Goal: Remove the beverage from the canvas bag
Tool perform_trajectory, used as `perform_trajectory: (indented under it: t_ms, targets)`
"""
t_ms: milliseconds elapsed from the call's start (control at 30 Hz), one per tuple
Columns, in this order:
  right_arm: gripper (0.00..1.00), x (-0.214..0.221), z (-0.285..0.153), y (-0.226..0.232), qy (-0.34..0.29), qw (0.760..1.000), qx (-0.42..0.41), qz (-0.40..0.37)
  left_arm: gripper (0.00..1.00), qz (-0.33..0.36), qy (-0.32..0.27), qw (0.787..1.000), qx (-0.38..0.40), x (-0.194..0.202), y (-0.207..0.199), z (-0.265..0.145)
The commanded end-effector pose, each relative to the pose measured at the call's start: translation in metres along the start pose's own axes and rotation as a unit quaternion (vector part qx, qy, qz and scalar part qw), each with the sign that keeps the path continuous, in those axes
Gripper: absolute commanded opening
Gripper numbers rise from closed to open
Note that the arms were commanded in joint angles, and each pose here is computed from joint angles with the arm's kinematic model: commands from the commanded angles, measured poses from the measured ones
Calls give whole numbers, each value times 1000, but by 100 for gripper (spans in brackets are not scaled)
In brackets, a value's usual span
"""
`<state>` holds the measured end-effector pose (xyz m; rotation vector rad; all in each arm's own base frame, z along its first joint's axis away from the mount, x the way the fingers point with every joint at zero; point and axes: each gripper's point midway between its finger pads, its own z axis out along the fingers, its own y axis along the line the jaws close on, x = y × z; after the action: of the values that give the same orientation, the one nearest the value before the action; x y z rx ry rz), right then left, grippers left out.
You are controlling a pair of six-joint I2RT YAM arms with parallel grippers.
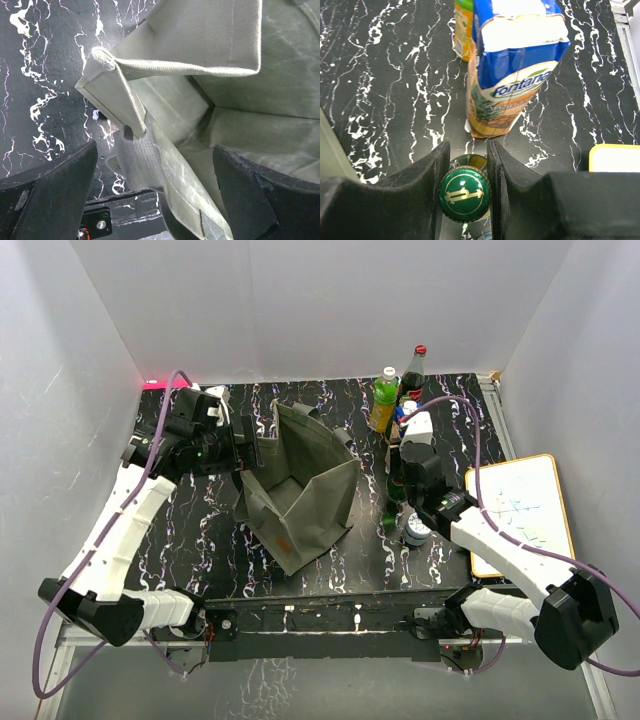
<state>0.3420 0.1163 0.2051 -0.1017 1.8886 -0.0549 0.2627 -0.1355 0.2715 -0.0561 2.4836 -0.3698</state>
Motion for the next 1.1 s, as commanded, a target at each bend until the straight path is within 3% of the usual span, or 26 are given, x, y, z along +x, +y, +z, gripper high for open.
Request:
perform_trajectory:
  t_ms: [0, 433, 467, 567, 700, 833, 1067]
  targets:
    - [8, -71, 2, -11, -130, 990, 4, 58, 97, -9, -30, 1000, 2, -10, 0, -28]
    - [9, -12, 11, -22, -79, 995, 23, 60, 97, 7, -64, 998, 19, -33, -11, -53]
    - [15, -7, 11, -22, -73, 995, 24, 57, 97, 7, -65, 998, 20, -33, -11, -53]
    - [48, 6, 11, -24, -51, 997, 27, 46, 97, 7, -69, 997, 23, -34, -12, -55]
    - [79, 5, 2, -23, -35, 998, 17, 43, 97, 7, -76, 997, 30, -37, -15, -56]
    - [97, 1, -17, -23, -9, 999, -4, 49, 97, 8, -78, 996, 35, -39, -17, -53]
    - [98, -33, -70, -35, 17, 994, -15, 106, 97, 8, -88, 995, 45, -44, -21, -49]
